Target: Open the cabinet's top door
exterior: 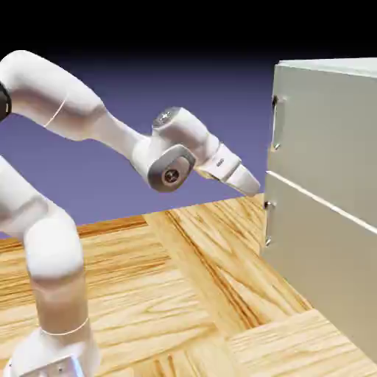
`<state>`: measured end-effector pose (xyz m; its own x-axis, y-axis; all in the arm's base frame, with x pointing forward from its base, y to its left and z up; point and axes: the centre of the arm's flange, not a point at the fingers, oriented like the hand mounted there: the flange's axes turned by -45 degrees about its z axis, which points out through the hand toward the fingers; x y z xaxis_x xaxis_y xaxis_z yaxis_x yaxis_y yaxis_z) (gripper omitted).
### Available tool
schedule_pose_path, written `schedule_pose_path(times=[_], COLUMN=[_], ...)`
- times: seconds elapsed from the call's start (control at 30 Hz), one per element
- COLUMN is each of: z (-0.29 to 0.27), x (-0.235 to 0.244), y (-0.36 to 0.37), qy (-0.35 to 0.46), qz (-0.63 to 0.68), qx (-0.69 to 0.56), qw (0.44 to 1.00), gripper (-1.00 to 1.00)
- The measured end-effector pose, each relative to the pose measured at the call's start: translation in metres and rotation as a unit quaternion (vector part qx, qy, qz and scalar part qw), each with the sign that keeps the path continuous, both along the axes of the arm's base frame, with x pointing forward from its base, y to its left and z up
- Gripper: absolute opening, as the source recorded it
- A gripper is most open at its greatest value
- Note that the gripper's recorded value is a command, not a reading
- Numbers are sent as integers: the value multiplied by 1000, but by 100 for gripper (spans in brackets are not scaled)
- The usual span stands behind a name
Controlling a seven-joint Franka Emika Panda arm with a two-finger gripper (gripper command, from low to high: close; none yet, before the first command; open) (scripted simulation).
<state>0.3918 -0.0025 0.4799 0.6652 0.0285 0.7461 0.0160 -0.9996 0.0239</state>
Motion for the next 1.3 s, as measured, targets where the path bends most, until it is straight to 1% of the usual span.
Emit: schedule_pose_path(times=[0.37, 0.7, 1.0, 1.3], z=[78, 128, 151, 150], x=[-2, -10, -10, 3], y=[-14, -3, 24, 63], qy=[-93, -173, -237, -289], qz=[-38, -51, -50, -40], qx=[14, 20, 18, 13], qw=[995, 983, 970, 956], gripper=[0, 0, 0, 0])
